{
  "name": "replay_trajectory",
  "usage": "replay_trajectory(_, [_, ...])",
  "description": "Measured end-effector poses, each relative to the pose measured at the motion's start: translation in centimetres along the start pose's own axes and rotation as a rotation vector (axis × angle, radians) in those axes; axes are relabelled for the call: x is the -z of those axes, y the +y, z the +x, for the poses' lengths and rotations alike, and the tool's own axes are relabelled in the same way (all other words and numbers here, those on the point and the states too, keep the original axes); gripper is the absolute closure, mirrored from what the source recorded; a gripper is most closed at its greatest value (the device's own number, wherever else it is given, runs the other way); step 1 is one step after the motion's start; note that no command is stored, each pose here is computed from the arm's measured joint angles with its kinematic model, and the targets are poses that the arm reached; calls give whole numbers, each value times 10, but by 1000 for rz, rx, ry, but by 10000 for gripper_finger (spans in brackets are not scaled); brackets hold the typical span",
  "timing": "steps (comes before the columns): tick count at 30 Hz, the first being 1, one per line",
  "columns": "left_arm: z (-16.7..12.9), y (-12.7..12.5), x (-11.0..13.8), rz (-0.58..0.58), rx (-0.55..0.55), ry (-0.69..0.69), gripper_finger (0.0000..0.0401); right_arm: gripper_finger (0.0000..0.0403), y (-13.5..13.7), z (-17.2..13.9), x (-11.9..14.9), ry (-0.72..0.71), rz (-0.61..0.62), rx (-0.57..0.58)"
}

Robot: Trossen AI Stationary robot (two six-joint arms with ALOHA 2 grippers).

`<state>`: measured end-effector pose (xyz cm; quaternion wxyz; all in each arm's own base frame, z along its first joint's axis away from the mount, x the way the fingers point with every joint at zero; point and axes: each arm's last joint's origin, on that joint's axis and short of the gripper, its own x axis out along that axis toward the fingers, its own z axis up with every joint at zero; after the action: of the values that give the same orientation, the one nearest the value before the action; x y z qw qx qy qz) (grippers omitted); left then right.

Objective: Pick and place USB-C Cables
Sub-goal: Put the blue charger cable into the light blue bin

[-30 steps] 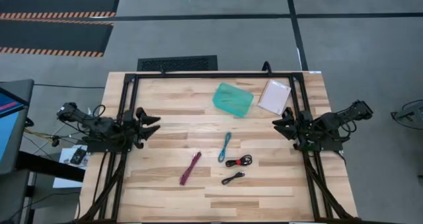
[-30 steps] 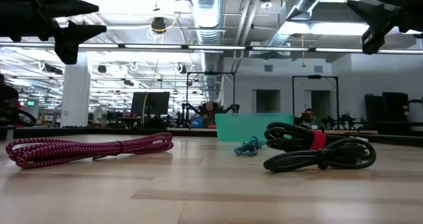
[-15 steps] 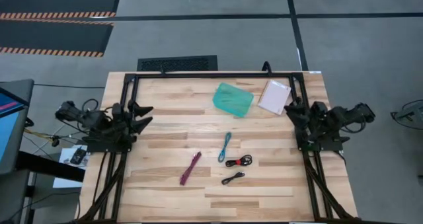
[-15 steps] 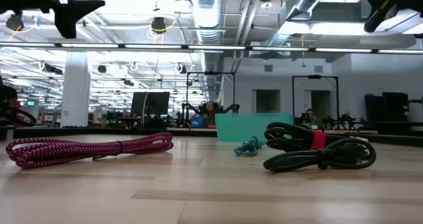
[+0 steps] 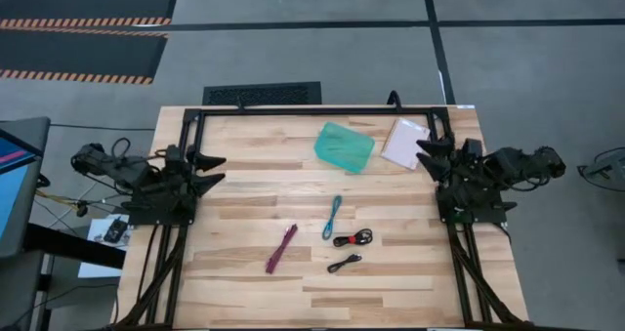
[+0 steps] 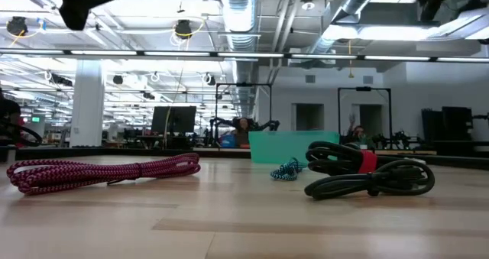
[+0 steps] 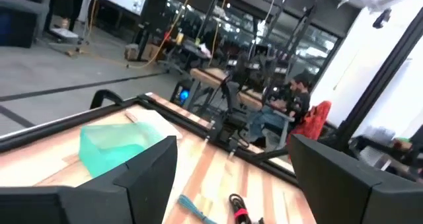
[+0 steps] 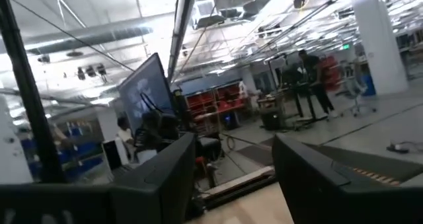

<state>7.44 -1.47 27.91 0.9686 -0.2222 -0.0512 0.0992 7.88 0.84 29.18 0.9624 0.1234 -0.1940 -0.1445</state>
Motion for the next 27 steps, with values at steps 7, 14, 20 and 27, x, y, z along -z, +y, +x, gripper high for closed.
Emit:
replay_trajectory(7, [3, -7, -12, 49, -77, 125, 127, 181, 15, 21, -35, 243, -125, 102])
replay_trajectory(14, [8, -22, -34, -28, -69, 192, 127, 182, 36, 48, -65, 408, -234, 132])
replay_trajectory(20, [9, -36, -59, -20, -58, 266, 127, 182, 49, 64, -92, 443, -285, 130])
replay_trajectory(27, [17, -29, -34, 109, -263, 460, 127, 182, 58, 75, -117, 393, -285, 114])
